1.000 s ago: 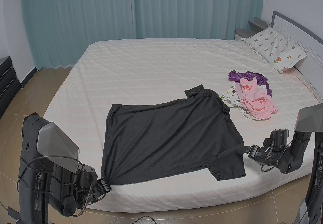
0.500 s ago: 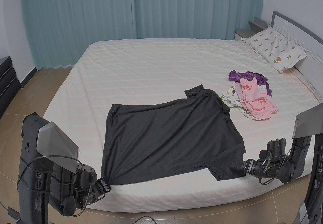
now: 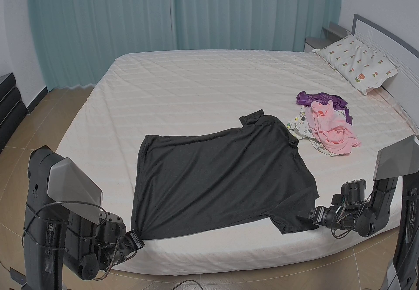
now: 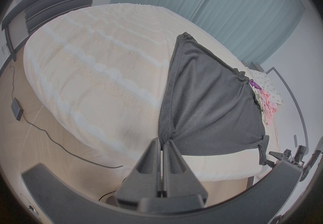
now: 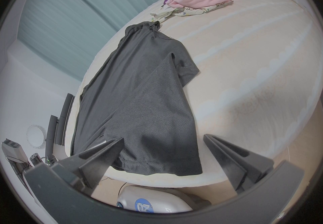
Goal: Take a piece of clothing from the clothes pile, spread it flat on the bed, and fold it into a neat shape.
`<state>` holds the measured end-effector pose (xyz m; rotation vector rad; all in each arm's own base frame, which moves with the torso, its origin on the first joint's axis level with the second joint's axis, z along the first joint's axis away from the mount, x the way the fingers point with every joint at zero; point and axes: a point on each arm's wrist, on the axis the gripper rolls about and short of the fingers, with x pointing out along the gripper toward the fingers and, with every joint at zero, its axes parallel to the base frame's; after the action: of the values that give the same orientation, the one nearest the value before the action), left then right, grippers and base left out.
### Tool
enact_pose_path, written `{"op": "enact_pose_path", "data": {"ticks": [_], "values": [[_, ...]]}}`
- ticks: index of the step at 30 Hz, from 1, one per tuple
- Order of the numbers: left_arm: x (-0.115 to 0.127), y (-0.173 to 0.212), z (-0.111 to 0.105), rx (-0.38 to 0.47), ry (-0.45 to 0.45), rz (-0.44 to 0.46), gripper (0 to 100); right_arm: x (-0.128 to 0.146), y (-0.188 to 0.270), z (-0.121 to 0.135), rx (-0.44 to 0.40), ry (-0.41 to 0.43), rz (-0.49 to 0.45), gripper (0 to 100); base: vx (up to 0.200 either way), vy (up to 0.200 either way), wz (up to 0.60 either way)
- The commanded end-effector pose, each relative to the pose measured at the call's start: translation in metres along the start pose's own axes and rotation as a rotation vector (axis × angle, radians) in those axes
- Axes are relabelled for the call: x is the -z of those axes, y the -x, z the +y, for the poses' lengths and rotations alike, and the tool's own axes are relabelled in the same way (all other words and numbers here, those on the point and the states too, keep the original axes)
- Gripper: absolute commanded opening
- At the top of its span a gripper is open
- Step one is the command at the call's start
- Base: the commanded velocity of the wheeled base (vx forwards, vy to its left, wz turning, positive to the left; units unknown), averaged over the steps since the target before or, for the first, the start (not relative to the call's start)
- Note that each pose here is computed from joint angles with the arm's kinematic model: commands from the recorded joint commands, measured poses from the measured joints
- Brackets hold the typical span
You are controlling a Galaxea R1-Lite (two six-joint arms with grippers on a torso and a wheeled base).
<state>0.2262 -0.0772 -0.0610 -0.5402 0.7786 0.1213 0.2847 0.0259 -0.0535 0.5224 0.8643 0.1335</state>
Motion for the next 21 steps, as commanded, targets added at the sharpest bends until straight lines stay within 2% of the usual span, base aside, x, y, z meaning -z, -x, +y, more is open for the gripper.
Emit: {"op": "enact_pose_path", "data": {"ticks": [1,8,13,21], "values": [[-0.001,0.000,-0.001,0.012,0.003,-0.012,0,0.004,-0.003,0.000,0.005,0.005,0.016,0,0.000,0.000,0.00],[-0.001,0.000,-0.001,0.013,0.003,-0.011,0,0.007,0.009,-0.004,0.044,0.018,0.018,0,0.000,0.000,0.00],[-0.001,0.000,-0.001,0.011,0.003,-0.011,0,0.007,0.035,-0.016,0.084,-0.017,0.011,0,0.000,0.000,0.00],[-0.001,0.000,-0.001,0.009,-0.002,-0.010,0,0.028,0.068,-0.021,0.119,0.004,0.064,0,0.000,0.000,0.00]]}}
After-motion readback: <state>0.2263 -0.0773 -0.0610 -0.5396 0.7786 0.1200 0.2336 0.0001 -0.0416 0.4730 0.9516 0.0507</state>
